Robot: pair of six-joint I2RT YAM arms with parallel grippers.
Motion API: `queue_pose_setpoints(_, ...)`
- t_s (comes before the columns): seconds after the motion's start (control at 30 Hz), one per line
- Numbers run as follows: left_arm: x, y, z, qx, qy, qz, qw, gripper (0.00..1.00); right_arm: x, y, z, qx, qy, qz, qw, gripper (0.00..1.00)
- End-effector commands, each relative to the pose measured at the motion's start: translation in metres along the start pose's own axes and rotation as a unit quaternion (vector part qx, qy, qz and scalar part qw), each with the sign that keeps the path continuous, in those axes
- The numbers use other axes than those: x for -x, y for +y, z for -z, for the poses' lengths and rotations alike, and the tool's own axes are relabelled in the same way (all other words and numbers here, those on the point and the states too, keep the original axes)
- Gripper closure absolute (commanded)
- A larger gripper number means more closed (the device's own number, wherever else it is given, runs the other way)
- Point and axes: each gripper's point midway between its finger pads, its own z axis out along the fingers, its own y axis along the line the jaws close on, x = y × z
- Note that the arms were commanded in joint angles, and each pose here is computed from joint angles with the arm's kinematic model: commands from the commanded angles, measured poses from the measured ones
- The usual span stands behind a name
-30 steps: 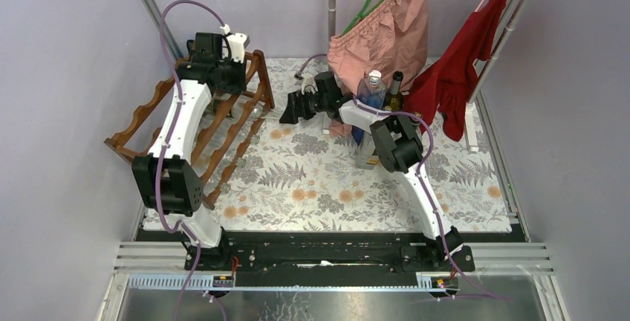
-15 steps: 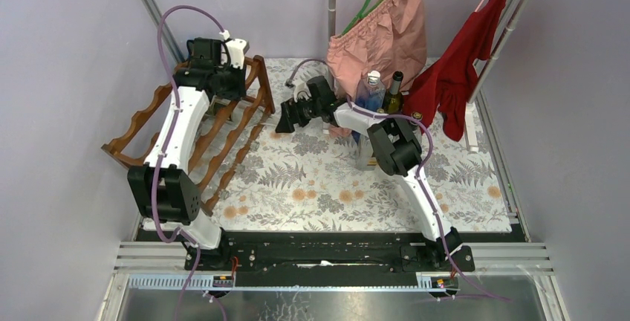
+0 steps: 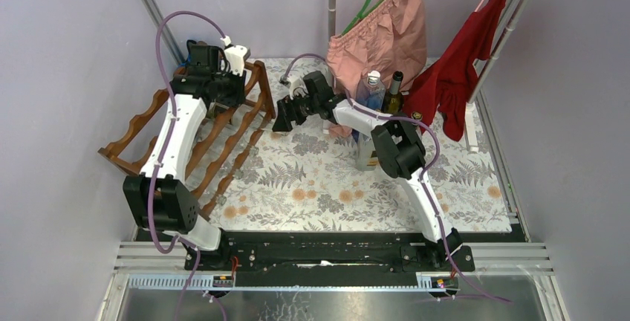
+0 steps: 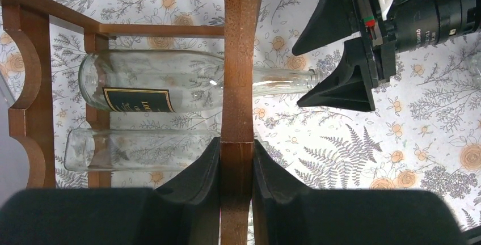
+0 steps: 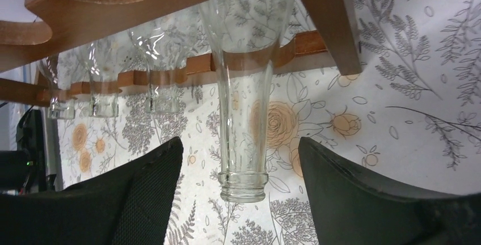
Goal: Put the wine bottle on the wine rack
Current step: Place the wine bottle in the wine rack.
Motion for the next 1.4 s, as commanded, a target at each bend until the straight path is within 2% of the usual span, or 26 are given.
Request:
queue_pose_setpoints(0.0,-0.042,-0.026,0.014,-0.048,0.069,0.027,0.996,0.85,0.033,0.034,0.018,0.038,-0.01,0.032,0.999,0.21)
queue_pose_setpoints(0.17,-0.045,-0.031,0.019,-0.058,0.065,0.017,0.996,0.85,0.014,0.037,0.011,0.047,0.023,0.032,0.998,0.23)
queue_pose_setpoints(0.5,-0.045,-0.039,0.022,-0.079,0.058,0.012,0.995,0.85,-0.003,0.041,-0.008,0.066,0.044,-0.016,0.997,0.27)
queue_pose_setpoints(0.6,-0.041,-0.04,0.022,-0.081,0.054,0.011,0.995,0.85,-0.01,0.043,-0.012,0.077,0.047,-0.047,0.995,0.34)
queue_pose_setpoints(0.83,-0.04,-0.042,0.02,-0.086,0.055,0.014,0.995,0.85,-0.023,0.038,-0.02,0.077,0.062,-0.07,0.993,0.32)
queue_pose_setpoints(0.93,-0.04,-0.043,0.019,-0.088,0.056,0.015,0.994,0.86,-0.02,0.037,-0.024,0.081,0.056,-0.074,0.992,0.35)
queue_pose_setpoints(1.0,-0.039,-0.042,0.02,-0.086,0.055,0.015,0.995,0.86,-0.018,0.04,-0.025,0.091,0.051,-0.079,0.991,0.44)
queue_pose_setpoints(1.1,-0.039,-0.042,0.021,-0.085,0.054,0.015,0.995,0.86,-0.013,0.048,-0.026,0.118,0.044,-0.092,0.988,0.75)
queue_pose_setpoints(1.17,-0.039,-0.042,0.021,-0.084,0.053,0.015,0.995,0.86,-0.008,0.055,-0.023,0.137,0.031,-0.1,0.985,0.92)
queue_pose_setpoints(1.23,-0.039,-0.042,0.022,-0.082,0.053,0.014,0.995,0.86,-0.003,0.063,-0.019,0.157,0.013,-0.106,0.982,1.0)
queue_pose_setpoints(1.37,-0.039,-0.041,0.022,-0.08,0.054,0.014,0.995,0.86,0.01,0.074,-0.004,0.184,-0.029,-0.129,0.974,1.0)
